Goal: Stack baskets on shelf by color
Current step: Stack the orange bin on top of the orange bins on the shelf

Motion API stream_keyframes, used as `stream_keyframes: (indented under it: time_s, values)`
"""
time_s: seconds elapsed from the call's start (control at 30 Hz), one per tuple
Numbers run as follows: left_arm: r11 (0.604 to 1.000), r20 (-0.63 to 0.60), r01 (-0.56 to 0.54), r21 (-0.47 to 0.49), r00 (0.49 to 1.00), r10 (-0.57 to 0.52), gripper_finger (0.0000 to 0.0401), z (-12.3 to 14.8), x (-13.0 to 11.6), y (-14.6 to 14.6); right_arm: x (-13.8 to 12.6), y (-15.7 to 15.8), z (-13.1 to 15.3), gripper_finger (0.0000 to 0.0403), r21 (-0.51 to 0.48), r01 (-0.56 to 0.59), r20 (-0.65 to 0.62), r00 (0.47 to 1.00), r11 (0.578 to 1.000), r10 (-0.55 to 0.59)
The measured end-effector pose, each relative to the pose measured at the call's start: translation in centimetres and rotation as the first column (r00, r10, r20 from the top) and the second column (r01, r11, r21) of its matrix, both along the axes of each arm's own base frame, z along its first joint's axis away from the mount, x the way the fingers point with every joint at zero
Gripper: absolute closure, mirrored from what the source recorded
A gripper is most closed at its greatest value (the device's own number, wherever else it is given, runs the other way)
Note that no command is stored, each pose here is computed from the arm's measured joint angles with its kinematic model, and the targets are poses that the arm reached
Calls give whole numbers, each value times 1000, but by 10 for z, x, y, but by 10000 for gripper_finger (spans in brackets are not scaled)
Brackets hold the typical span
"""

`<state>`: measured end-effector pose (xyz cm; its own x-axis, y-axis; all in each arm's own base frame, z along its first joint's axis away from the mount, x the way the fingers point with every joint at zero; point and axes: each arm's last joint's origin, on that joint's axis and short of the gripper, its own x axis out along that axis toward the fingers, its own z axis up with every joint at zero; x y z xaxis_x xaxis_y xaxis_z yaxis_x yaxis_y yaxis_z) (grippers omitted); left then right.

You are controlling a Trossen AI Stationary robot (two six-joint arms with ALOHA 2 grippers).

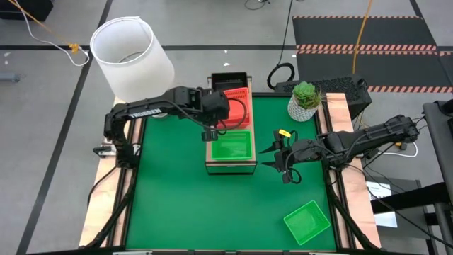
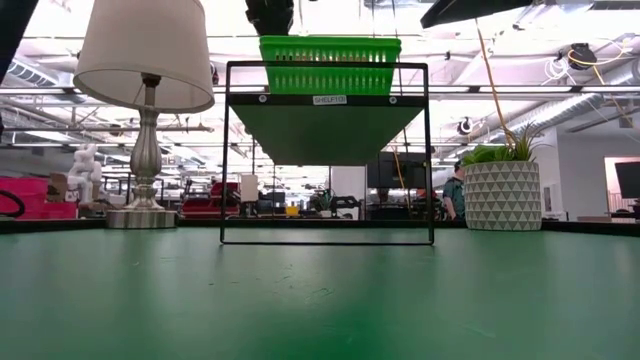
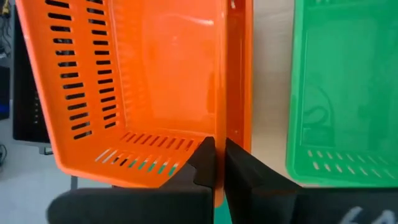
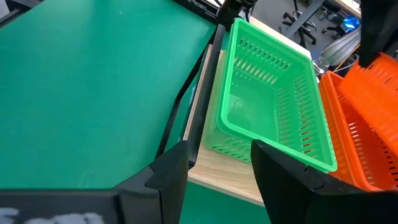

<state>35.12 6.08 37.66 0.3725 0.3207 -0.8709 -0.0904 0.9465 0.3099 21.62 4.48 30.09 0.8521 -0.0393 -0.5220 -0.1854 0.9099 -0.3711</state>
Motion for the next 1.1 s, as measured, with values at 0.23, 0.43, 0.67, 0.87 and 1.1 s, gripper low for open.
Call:
stream_keyframes:
  time_s: [0.23, 0.43, 0.67, 0.87, 1.1]
  values:
    - [1000, -3, -13, -9, 1000, 13, 392, -1, 0, 0, 0, 0, 0, 234, 0, 0, 0, 1000, 1000, 0]
    - [1000, -14, -27, -17, 1000, 26, 372, -2, -1, 0, 0, 0, 0, 234, 0, 0, 0, 1000, 1000, 0]
    - [999, -17, -29, -19, 999, 29, 357, -2, -2, 0, 0, 0, 0, 234, 0, 0, 0, 1000, 1000, 0]
    - [999, 3, -31, -18, 1000, 31, 355, -1, 0, 0, 0, 0, 0, 234, 0, -1, 0, 1000, 1000, 1]
    - [1000, 31, -13, -5, 999, 14, 355, 0, 3, 0, 0, 0, 0, 234, 1, 0, 0, 1000, 1000, 0]
